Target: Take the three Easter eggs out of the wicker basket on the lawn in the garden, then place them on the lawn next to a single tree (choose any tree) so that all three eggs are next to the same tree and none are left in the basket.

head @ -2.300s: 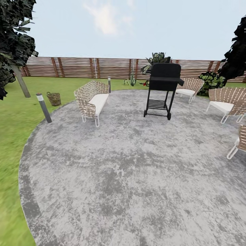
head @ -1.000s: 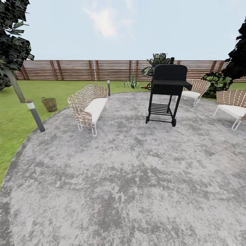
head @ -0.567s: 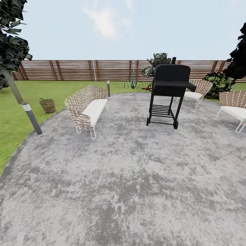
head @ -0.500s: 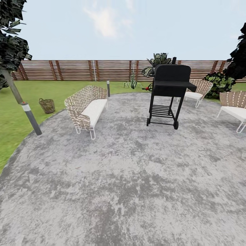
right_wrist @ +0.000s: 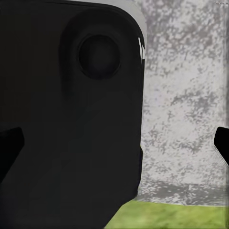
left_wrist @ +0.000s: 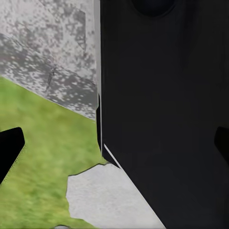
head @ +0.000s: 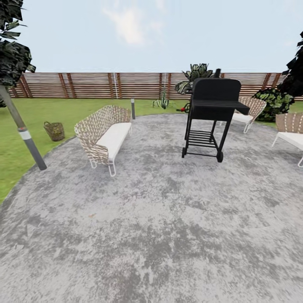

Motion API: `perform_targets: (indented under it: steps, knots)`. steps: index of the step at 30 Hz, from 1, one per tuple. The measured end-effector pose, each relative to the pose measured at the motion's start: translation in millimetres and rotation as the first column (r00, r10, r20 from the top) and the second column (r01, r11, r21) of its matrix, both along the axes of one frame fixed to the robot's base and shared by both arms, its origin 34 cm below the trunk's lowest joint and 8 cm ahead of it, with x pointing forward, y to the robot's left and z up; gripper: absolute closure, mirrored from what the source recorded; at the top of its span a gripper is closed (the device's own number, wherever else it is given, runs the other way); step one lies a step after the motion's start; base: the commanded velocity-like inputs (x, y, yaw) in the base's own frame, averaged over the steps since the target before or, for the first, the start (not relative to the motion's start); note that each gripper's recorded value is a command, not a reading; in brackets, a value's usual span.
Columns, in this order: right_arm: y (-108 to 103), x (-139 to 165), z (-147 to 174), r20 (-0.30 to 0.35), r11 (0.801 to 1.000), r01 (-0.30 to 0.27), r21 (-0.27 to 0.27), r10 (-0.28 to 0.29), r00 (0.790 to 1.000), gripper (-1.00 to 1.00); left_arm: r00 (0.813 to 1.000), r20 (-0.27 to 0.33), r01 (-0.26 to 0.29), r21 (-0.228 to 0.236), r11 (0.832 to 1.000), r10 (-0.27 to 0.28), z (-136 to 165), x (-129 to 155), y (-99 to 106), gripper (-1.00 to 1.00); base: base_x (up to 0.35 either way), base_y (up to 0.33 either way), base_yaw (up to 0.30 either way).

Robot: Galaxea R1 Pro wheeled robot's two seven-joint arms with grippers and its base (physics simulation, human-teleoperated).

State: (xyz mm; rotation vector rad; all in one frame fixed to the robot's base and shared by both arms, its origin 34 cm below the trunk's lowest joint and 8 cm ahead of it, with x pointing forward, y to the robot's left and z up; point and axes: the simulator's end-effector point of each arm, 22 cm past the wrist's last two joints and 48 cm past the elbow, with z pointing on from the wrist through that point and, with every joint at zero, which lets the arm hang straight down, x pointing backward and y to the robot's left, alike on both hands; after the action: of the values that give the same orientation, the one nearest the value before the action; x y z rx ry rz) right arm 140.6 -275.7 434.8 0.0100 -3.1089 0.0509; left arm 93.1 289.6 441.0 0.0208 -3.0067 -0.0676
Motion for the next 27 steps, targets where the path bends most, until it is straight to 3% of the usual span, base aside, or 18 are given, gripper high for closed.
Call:
perform_targets:
  steps: [27]
  knots:
    - [0.0, -0.1, 0.0, 0.0, 1.0, 0.0, 0.0, 0.0, 1.0, -1.0, 1.0, 0.0, 0.0, 0.0, 1.0, 0.0, 0.0, 0.0, 0.0, -1.0, 0.327, 0.0, 0.0]
